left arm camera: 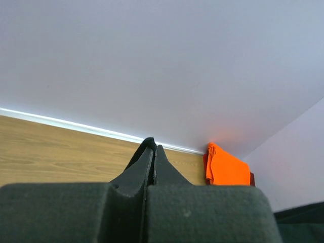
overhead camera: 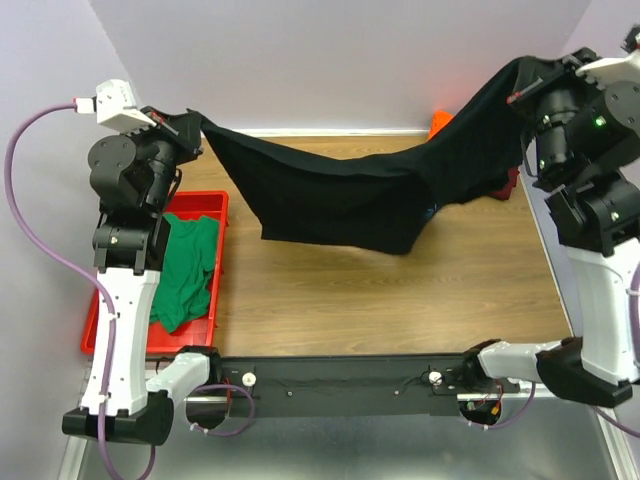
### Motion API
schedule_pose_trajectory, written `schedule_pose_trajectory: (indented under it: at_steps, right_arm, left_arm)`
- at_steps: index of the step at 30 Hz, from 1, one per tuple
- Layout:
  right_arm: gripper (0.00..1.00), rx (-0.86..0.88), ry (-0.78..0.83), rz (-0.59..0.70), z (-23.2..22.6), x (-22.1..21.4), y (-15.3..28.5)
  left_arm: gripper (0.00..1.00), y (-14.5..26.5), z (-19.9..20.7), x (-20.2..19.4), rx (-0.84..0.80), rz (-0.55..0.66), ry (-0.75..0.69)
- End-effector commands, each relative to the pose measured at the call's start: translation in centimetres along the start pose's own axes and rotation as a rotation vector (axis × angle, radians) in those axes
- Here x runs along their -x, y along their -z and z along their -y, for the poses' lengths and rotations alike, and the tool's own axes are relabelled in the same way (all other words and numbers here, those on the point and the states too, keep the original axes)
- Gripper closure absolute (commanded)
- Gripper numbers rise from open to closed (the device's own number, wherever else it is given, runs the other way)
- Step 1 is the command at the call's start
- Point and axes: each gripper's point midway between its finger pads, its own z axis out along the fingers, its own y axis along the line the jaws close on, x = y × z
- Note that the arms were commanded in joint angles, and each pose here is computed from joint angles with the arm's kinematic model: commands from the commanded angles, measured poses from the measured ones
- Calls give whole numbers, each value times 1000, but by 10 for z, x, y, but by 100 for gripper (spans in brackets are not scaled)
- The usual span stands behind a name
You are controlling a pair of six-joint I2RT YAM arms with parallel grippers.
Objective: Fold and stack the t-shirts
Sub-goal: Flatten the tshirt out
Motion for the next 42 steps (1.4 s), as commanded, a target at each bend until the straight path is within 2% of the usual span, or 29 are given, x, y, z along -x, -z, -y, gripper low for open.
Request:
schedule_pose_trajectory:
  at_steps: [1, 5, 6, 7, 8, 9, 10, 13, 14, 15, 16, 18, 20, 23, 25, 26, 27, 28, 29, 30, 31, 32, 33, 34, 35, 36, 39, 40, 42]
  right_arm:
    - [99, -40, 95, -1, -5, -23, -39]
    - [99, -39, 157, -15, -12, -61, -95]
    - [99, -38, 177, -53, -11, -90, -119]
    - [99, -6, 151, -22, -13, -81, -133]
    - [99, 2, 144, -17, -14, -83, -144]
    - [99, -1, 156, -55, -10, -114, -169]
    - [99, 42, 129, -16, -22, -97, -175]
    - [99, 69, 115, -17, -25, -113, -202]
    - [99, 83, 104, 5, -30, -104, -203]
    - [100, 101, 88, 43, -36, -88, -202]
    - [99, 113, 76, 72, -40, -80, -202]
    - [99, 136, 58, 130, -46, -60, -200]
    - [99, 152, 50, 171, -49, -41, -191]
    - [99, 150, 53, 177, -47, -37, -187]
    - [99, 142, 51, 176, -44, -33, -180]
    - [99, 118, 64, 125, -35, -57, -186]
    - [99, 115, 57, 124, -34, -52, -178]
    - [99, 80, 73, 45, -19, -89, -182]
    - [99, 62, 74, 15, -12, -101, -180]
    - [99, 41, 79, -24, -3, -117, -176]
    - [99, 32, 73, -31, 2, -114, -163]
    - [99, -23, 96, -132, 27, -162, -156]
    - [99, -41, 94, -166, 37, -176, -147]
    - [99, -48, 68, -170, 43, -172, -129]
    - [99, -96, 102, -287, 72, -228, -113]
    - [99, -113, 101, -325, 83, -244, -102]
    - [99, -154, 76, -442, 112, -288, -58]
    - [100, -213, 90, -555, 139, -332, -30]
    - [99, -249, 86, -630, 158, -358, -2]
  left_arm:
    - [100, -30, -7, -12, 11, -21, 32]
    - [100, -77, -21, -30, 39, -44, 70]
    - [100, -87, -19, -26, 32, -30, 75]
    - [100, -107, -25, -34, 31, -29, 77]
    - [100, -117, -19, -20, 16, 7, 78]
    - [100, -127, -18, -16, 12, 19, 77]
    - [100, -149, -24, -25, 14, 8, 66]
    - [100, -183, -14, 1, -33, 52, 18]
    - [100, -188, -11, 9, -47, 66, 14]
    - [100, -189, 2, 34, -94, 108, 5]
    - [100, -198, -3, 30, -90, 98, 4]
    - [100, -195, 5, 61, -115, 154, -7]
    - [100, -194, 9, 69, -131, 169, -12]
    - [100, -185, -3, 86, -112, 199, -28]
    - [100, -186, -15, 70, -90, 164, -24]
    - [100, -179, -12, 74, -96, 181, -27]
    - [100, -182, -26, 51, -74, 133, -18]
    - [100, -178, -27, 46, -74, 120, -12]
    - [100, -177, -33, 34, -63, 91, -1]
    - [100, -179, -52, -2, -25, 15, 19]
    - [100, -176, -62, -20, -7, -23, 37]
    - [100, -168, -64, -29, -2, -38, 59]
    - [100, -163, -73, -49, 17, -78, 78]
    - [100, -153, -93, -88, 63, -158, 102]
    - [100, -148, -101, -105, 81, -194, 123]
    - [100, -136, -121, -144, 133, -272, 148]
    - [100, -110, -143, -186, 209, -367, 181]
    - [100, -93, -154, -214, 245, -423, 196]
    - [100, -77, -164, -240, 278, -475, 203]
